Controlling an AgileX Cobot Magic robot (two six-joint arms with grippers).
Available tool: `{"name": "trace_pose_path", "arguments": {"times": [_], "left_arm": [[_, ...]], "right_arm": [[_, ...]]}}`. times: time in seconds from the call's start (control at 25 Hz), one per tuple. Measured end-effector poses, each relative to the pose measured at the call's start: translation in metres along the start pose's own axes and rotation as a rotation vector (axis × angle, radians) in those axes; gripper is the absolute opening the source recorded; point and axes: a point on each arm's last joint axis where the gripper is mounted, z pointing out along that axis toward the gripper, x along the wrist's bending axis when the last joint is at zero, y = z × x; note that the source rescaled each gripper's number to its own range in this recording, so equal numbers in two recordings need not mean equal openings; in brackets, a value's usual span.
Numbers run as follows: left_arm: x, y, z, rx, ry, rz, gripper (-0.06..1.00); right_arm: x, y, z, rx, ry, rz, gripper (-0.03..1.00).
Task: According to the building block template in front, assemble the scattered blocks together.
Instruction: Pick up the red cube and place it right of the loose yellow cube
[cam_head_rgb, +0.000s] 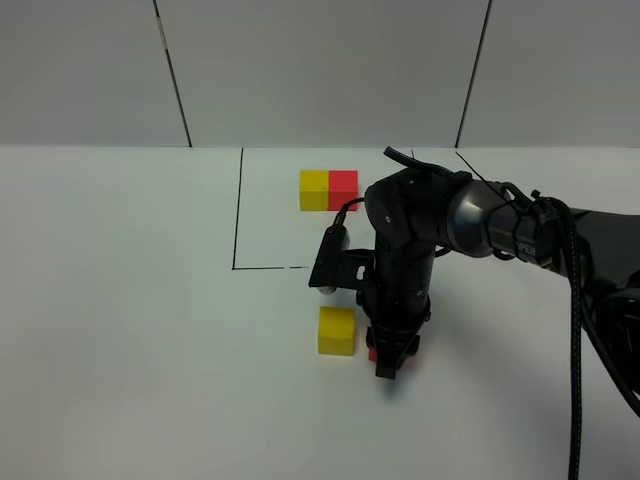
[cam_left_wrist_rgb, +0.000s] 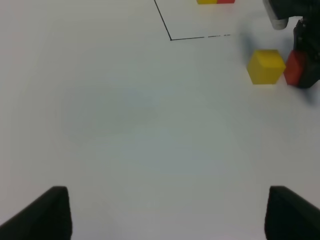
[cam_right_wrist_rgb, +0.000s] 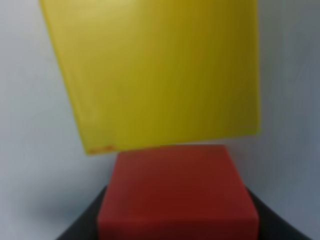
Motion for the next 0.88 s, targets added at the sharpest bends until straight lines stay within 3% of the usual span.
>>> {"name": "trace_pose_path", "arguments": {"times": [0.88], "left_arm": [[0.0000,0.0000,0.0000,0.000,0.000,0.000,0.66]], "right_arm": [[0.0007,0.0071,0.0001,-0.030,-0.031,-0.066,0.00]]}}
